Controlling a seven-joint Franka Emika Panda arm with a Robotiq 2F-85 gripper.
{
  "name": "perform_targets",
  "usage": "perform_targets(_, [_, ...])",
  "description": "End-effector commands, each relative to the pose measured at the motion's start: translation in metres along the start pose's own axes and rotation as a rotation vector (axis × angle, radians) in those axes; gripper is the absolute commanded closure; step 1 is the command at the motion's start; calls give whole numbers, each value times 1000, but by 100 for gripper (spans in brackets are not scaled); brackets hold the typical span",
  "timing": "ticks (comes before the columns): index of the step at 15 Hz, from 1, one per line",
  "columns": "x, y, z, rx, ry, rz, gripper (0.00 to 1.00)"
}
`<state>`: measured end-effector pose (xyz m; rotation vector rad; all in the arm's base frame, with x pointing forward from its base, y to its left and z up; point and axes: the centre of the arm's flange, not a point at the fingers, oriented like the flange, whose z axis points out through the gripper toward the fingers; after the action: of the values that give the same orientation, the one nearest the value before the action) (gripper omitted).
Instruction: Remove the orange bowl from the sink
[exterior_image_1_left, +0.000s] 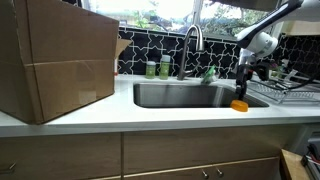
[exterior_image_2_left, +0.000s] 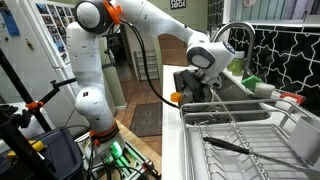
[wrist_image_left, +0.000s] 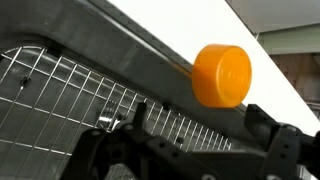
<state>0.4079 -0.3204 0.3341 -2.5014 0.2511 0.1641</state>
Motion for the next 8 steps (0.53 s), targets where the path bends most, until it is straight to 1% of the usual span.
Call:
perform_targets(1, [9,13,2,44,-78,-181,0])
perform_targets(3, [12,12,7,83,-120,-273,0])
perform_targets(5, [16,10,13,127,-156,-339,0])
perform_targets(8, [23,11,21,185,-214,-395,0])
